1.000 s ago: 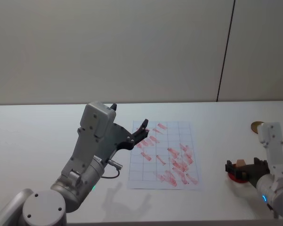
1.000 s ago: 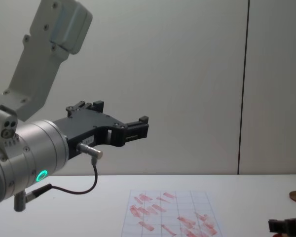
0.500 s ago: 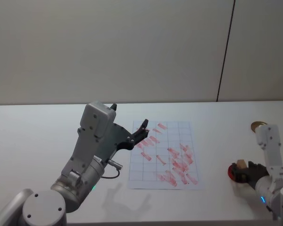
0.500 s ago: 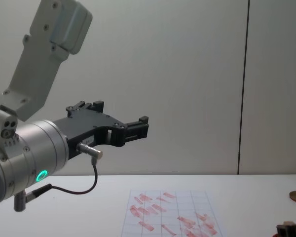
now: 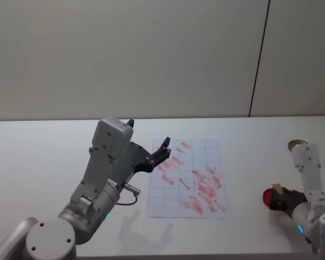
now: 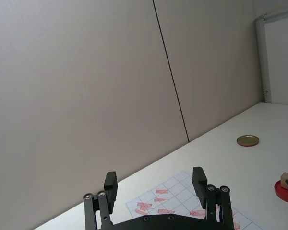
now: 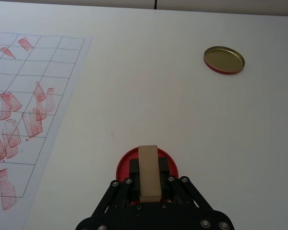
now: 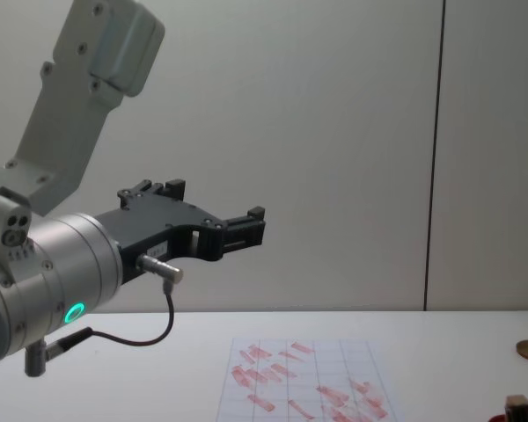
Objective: Use the one hand to pick up the stamp and affix it onto the A4 paper.
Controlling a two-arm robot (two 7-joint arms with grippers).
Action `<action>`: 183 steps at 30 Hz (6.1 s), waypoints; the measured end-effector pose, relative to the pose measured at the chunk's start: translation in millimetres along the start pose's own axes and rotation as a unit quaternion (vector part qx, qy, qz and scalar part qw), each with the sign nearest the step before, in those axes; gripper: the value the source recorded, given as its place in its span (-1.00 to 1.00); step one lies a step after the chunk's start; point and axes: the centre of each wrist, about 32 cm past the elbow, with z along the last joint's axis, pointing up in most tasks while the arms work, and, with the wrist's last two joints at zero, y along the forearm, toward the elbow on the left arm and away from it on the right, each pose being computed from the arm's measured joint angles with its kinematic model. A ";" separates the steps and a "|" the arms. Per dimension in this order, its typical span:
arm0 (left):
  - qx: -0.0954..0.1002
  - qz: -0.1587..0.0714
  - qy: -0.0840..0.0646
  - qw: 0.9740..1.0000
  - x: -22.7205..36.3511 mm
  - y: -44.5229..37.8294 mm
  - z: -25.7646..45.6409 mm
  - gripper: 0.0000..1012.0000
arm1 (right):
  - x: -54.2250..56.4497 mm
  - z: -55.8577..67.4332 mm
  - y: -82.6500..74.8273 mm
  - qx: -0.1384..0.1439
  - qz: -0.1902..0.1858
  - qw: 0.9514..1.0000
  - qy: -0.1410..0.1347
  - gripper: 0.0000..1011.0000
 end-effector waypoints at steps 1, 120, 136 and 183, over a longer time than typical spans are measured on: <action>0.000 0.000 0.000 1.000 0.0 0.0 0.0 0.96 | -0.2 0.1 0.3 -0.001 -0.001 1.000 0.000 -0.57; 0.000 0.000 0.000 1.000 0.0 0.0 0.0 0.96 | -110.7 42.0 11.4 -0.032 0.059 0.995 -0.071 -0.57; 0.000 0.000 0.000 1.000 0.0 0.0 0.0 0.96 | -114.3 37.8 22.8 -0.043 0.047 0.995 -0.074 -0.57; 0.000 0.000 0.000 1.000 0.0 0.0 0.0 0.96 | -111.6 21.7 38.8 -0.085 0.052 0.994 -0.036 -0.57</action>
